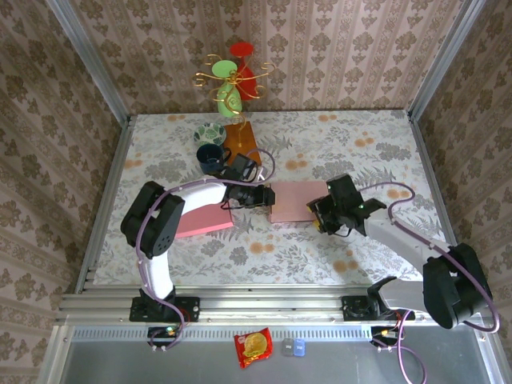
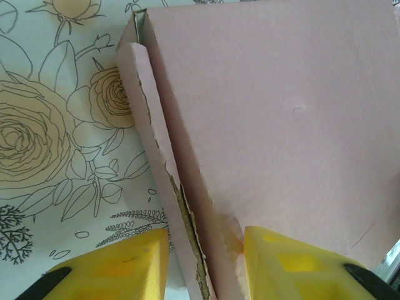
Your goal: Fold the paper box
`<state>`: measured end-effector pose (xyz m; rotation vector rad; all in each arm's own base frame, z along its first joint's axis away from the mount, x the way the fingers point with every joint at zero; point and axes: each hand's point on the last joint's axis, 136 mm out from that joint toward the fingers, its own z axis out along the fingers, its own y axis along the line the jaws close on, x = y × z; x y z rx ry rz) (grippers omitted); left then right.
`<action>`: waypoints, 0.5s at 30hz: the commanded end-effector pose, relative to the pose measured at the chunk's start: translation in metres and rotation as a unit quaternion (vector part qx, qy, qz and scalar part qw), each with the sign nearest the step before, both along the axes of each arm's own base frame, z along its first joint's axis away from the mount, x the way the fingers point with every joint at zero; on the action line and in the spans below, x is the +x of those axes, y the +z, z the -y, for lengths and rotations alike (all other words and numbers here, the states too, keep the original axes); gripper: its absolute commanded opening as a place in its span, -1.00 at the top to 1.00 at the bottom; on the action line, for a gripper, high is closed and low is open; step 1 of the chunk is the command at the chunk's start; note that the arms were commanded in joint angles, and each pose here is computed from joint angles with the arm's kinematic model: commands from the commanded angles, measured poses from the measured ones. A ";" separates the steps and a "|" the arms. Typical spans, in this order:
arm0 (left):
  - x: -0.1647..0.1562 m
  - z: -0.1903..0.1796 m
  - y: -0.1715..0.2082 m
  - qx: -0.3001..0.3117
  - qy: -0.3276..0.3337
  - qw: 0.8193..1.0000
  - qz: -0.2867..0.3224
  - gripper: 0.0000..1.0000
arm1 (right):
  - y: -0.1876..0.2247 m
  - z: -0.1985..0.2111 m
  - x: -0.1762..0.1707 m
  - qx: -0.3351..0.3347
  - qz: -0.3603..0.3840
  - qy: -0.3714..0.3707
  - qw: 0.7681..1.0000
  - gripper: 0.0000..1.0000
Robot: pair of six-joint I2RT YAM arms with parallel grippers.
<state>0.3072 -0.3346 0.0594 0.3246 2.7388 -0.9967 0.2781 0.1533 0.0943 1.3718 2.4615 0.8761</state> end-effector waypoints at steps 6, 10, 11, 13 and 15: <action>0.003 0.004 -0.002 0.005 -0.010 1.000 0.010 0.29 | 0.051 0.050 -0.026 -0.111 0.061 0.136 0.983 -0.35; 0.003 0.004 -0.001 0.005 -0.010 1.000 0.013 0.29 | 0.060 0.069 -0.014 -0.114 0.102 0.160 0.975 -0.41; 0.003 0.004 -0.001 0.004 -0.010 1.000 0.014 0.29 | 0.060 0.072 -0.009 -0.112 0.108 0.169 0.973 -0.41; 0.003 0.003 -0.002 0.005 -0.011 1.000 0.014 0.29 | 0.054 0.074 0.005 -0.105 0.117 0.194 0.968 -0.41; 0.002 0.003 -0.003 0.006 -0.011 1.000 0.013 0.29 | 0.046 0.073 0.017 -0.103 0.118 0.225 0.962 -0.39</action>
